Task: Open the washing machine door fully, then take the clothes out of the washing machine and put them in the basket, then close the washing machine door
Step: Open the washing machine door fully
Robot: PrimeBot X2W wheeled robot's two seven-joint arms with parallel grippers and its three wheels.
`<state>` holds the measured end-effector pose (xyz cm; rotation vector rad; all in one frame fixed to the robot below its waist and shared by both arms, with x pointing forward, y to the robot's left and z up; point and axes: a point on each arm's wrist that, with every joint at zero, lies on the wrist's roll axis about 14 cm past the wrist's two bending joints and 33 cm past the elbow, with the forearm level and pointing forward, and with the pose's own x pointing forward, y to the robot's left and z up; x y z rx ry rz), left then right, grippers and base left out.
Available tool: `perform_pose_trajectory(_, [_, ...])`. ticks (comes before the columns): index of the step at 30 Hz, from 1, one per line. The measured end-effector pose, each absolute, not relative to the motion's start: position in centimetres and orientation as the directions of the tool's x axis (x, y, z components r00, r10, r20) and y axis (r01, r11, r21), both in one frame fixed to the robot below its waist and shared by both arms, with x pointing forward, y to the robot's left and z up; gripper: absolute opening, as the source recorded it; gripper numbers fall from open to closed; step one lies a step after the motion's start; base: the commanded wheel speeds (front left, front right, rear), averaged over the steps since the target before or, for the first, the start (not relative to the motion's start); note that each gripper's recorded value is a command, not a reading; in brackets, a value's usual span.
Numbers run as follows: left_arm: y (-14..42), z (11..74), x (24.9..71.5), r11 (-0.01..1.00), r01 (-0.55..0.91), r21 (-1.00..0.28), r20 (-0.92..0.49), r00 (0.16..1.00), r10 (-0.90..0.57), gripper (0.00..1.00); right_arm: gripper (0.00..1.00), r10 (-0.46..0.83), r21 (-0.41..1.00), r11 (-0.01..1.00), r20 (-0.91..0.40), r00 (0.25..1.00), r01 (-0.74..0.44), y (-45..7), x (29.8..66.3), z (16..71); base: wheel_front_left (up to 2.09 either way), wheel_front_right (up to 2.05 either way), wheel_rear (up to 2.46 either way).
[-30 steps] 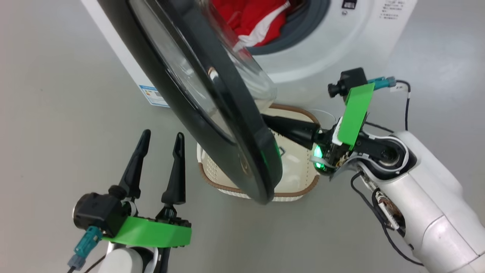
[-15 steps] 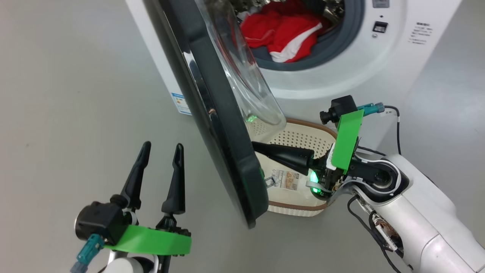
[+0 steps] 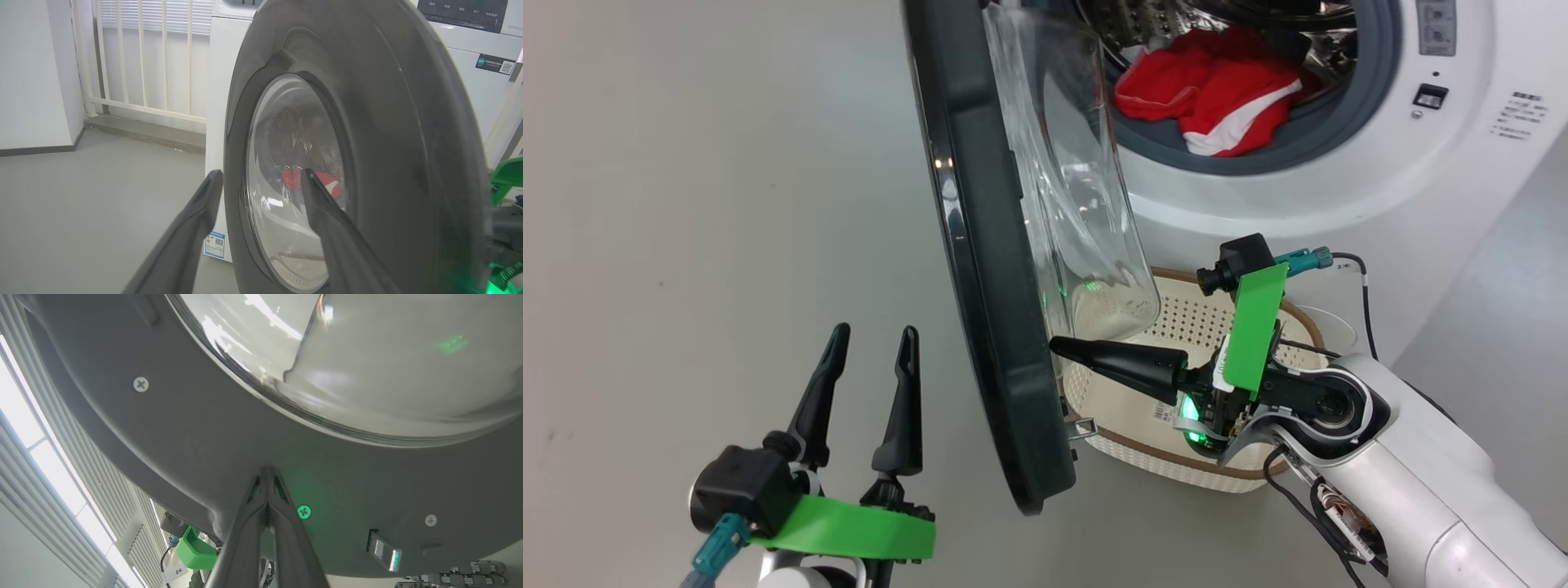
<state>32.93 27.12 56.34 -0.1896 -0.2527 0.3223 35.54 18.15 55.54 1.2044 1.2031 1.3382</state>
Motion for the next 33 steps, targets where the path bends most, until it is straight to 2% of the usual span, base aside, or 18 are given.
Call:
perform_pose_trajectory(12, [28.7, 56.3, 30.6, 0.91, -0.349, -0.224, 0.21, 0.894, 0.395, 1.0, 0.0, 0.985, 0.997, -0.076, 0.072, -0.159, -0.024, 20.2, 33.2, 55.7, 0.0, 0.0, 0.0])
perform_pose_trajectory(16, [28.7, 56.4, 30.5, 0.908, -0.353, -0.225, 0.213, 0.892, 0.399, 1.0, 0.0, 0.985, 0.997, -0.07, 0.065, -0.16, -0.027, 20.2, 33.1, 55.6, 0.0, 0.0, 0.0])
perform_pose_trajectory(21, [28.8, 56.4, 30.4, 0.907, -0.354, -0.227, 0.216, 0.89, 0.401, 1.0, 0.0, 0.992, 0.997, -0.046, 0.04, -0.117, -0.054, 20.3, 33.5, 55.2, 0.0, 0.0, 0.0])
perform_pose_trajectory(22, [28.8, 56.4, 30.4, 0.907, -0.354, -0.228, 0.215, 0.89, 0.401, 1.0, 0.09, 0.995, 0.997, -0.043, 0.037, -0.097, -0.062, 20.3, 33.8, 55.2, 0.0, 0.0, 0.0])
perform_pose_trajectory(23, [28.8, 56.4, 30.4, 0.907, -0.353, -0.229, 0.214, 0.891, 0.401, 1.0, 0.35, 0.996, 0.997, -0.042, 0.036, -0.08, -0.07, 20.2, 34.1, 55.3, 0.0, 0.0, 0.0])
perform_pose_trajectory(24, [28.8, 56.3, 30.3, 0.907, -0.353, -0.23, 0.213, 0.891, 0.401, 1.0, 0.71, 0.998, 0.996, -0.041, 0.037, -0.056, -0.08, 20.2, 34.5, 55.4, 0.0, 0.0, 0.0])
perform_pose_trajectory(25, [28.7, 56.3, 30.3, 0.907, -0.353, -0.231, 0.212, 0.891, 0.401, 1.0, 1.0, 0.999, 0.994, -0.038, 0.035, -0.029, -0.098, 20.1, 35.0, 55.5, 0.0, 0.0, 0.0])
perform_pose_trajectory(30, [28.8, 55.9, 30.0, 0.901, -0.358, -0.244, 0.203, 0.89, 0.409, 1.0, 1.0, 0.996, 0.973, 0.021, -0.001, 0.09, -0.228, 18.9, 36.8, 55.2, 0.0, 0.0, 0.0])
perform_pose_trajectory(33, [29.0, 56.0, 29.8, 0.898, -0.362, -0.249, 0.205, 0.887, 0.415, 1.0, 1.0, 0.978, 0.93, 0.122, -0.054, 0.2, -0.346, 17.5, 38.4, 53.9, 0.0, 0.0, 0.0])
